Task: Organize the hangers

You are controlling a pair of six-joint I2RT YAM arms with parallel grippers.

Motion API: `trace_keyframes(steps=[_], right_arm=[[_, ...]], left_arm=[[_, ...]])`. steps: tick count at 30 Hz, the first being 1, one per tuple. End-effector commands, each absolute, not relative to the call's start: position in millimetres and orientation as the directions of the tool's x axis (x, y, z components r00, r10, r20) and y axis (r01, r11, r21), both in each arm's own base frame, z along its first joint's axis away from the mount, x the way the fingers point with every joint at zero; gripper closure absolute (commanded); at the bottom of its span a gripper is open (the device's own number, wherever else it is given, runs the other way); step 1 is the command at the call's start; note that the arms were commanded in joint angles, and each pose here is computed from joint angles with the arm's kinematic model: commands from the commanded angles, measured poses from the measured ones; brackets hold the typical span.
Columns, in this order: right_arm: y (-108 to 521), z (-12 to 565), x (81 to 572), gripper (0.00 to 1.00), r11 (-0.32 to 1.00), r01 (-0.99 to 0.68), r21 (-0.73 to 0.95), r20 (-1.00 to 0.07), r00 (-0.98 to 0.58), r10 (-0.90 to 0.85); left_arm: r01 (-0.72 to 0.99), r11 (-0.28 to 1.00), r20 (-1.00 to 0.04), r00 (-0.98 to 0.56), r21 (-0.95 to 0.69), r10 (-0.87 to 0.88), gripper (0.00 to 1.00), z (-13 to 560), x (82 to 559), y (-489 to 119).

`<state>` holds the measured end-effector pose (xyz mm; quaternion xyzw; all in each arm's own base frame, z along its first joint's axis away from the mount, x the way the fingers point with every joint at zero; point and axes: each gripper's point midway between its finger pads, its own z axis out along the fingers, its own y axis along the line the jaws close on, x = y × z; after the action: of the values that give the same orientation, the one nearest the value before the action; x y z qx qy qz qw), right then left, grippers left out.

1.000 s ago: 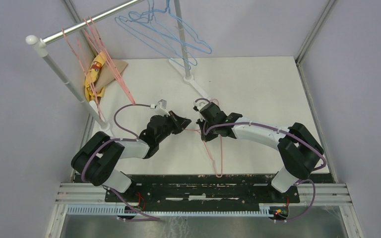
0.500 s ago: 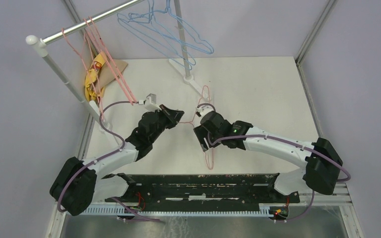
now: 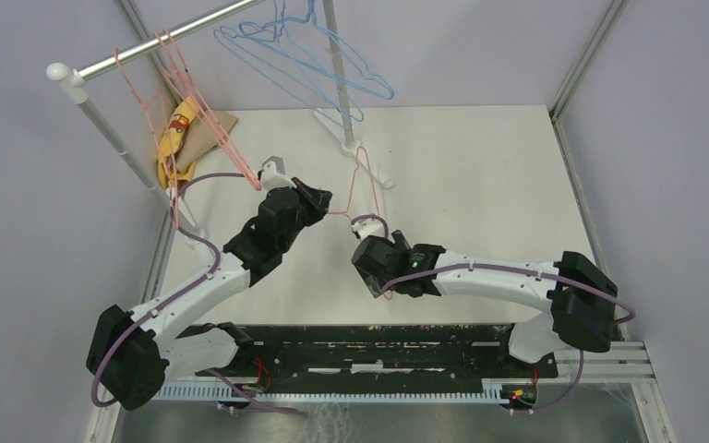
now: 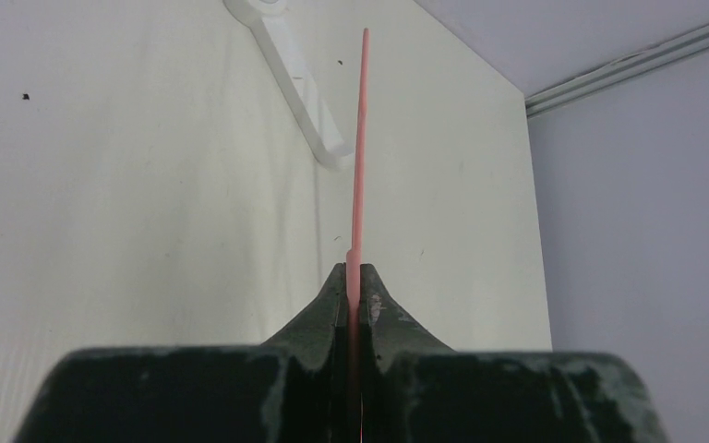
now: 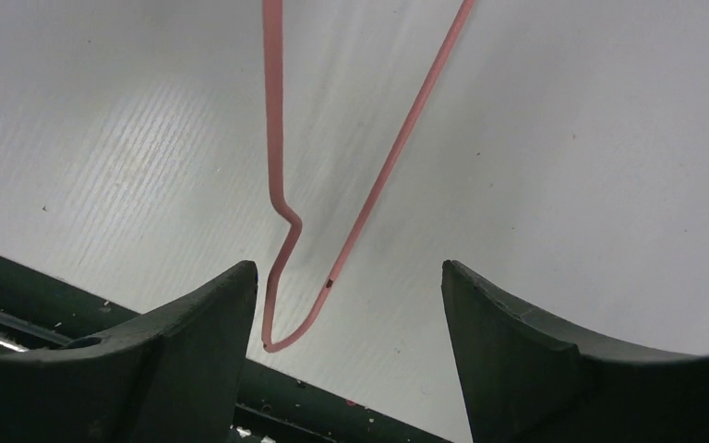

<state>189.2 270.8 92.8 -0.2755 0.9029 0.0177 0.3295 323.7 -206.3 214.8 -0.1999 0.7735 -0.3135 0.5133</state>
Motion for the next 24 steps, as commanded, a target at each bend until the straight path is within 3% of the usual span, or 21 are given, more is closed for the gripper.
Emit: trace_keyframes(steps=[1, 17, 19, 24], right_arm=[[286.1, 105.4, 204.4, 0.19, 0.884, -0.446, -0.138, -0.684, -0.603, -0.411], [287.5, 67.3, 214.8, 0.24, 0.903, -0.38, -0.199, -0.678, -0.612, -0.407], [287.9, 65.2, 215.6, 0.31, 0.903, -0.378, -0.205, -0.677, -0.612, -0.409], [283.1, 64.8, 217.9, 0.71, 0.9, -0.368, -0.232, -0.678, -0.602, -0.421]], left_arm=[[0.008, 0.734, -0.69, -0.346, -0.679, -0.635, 0.97, 241.0, 324.6, -201.1], [0.047, 0.734, -0.702, -0.337, -0.678, -0.627, 0.97, 274.4, 312.5, -198.5], [0.052, 0.732, -0.703, -0.336, -0.679, -0.627, 0.97, 277.2, 310.4, -197.2], [0.059, 0.734, -0.707, -0.33, -0.677, -0.626, 0.97, 281.3, 306.1, -193.5]])
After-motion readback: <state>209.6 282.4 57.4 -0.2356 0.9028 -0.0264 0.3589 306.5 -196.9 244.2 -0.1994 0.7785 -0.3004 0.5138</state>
